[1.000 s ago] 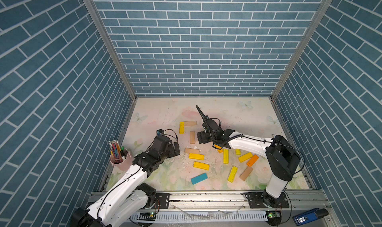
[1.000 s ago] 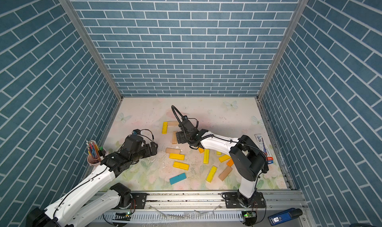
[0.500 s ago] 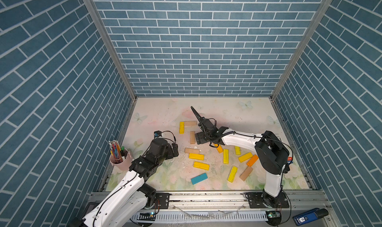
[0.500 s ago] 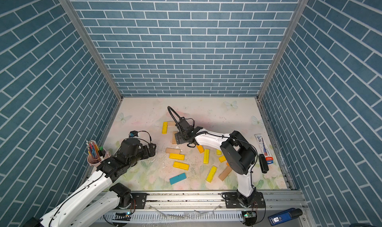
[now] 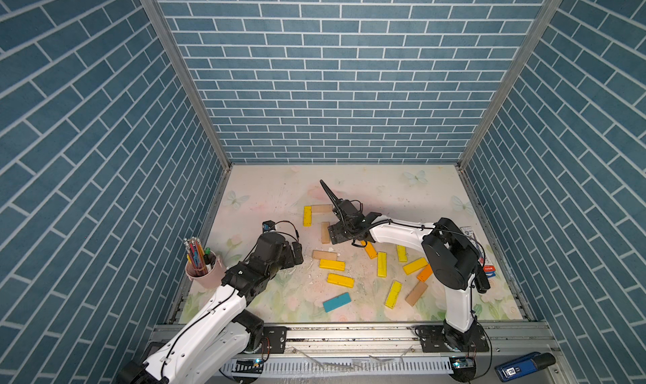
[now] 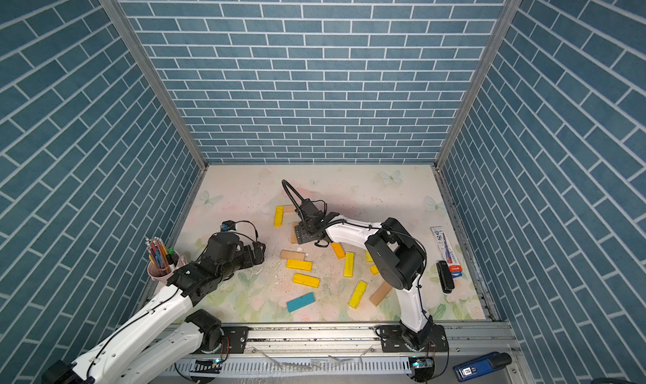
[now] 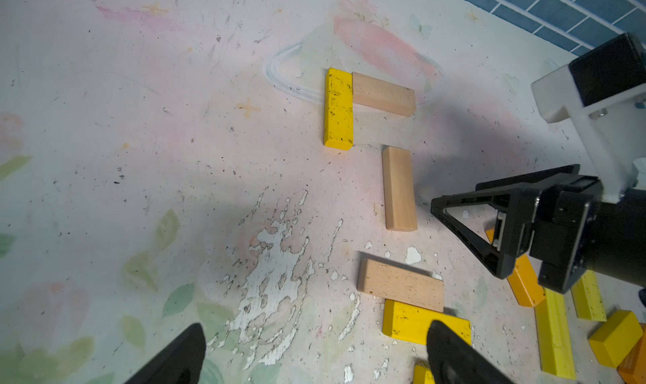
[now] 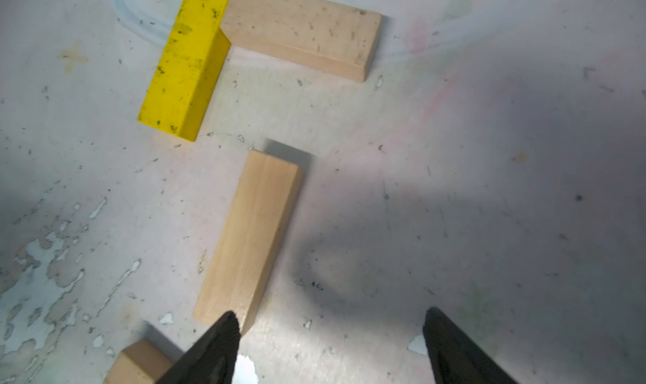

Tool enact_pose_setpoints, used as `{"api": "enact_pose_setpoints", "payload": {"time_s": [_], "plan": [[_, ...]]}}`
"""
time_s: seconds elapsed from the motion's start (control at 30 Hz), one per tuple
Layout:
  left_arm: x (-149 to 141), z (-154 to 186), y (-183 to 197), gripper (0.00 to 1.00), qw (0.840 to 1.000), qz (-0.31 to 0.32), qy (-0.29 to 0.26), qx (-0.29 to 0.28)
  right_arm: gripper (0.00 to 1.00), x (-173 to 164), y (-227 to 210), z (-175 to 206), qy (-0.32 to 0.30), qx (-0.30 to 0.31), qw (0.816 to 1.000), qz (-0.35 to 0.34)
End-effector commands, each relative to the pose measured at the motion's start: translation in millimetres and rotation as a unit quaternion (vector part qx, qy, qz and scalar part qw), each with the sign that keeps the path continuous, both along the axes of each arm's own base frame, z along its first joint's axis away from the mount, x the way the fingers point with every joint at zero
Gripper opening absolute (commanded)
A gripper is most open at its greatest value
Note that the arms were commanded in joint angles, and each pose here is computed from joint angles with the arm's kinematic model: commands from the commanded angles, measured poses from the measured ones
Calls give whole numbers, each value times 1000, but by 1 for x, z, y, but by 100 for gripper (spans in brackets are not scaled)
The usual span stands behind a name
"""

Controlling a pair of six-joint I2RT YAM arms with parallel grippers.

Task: Assemble the number 8 with building blocks
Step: Assemble the building block at the center of the board.

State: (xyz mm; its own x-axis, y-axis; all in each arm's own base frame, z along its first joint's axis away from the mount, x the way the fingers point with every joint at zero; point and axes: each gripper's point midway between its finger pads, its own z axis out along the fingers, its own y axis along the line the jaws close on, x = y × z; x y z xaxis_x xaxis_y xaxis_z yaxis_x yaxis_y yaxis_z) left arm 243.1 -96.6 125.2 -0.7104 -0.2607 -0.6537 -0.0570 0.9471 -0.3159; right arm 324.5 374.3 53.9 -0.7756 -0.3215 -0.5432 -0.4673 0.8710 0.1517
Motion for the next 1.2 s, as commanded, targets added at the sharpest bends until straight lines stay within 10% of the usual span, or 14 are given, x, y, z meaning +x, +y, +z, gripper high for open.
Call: {"api": "enact_pose_setpoints", "payload": {"time_s": [0.0, 1.17], "plan": [[-1, -8, 2, 100, 1000, -1, 2, 7, 84, 2, 13, 1, 4, 18, 1000, 18], [-1, -22, 7, 100, 1000, 21, 16, 9, 78, -14, 5, -32, 20, -106, 994, 16]]}}
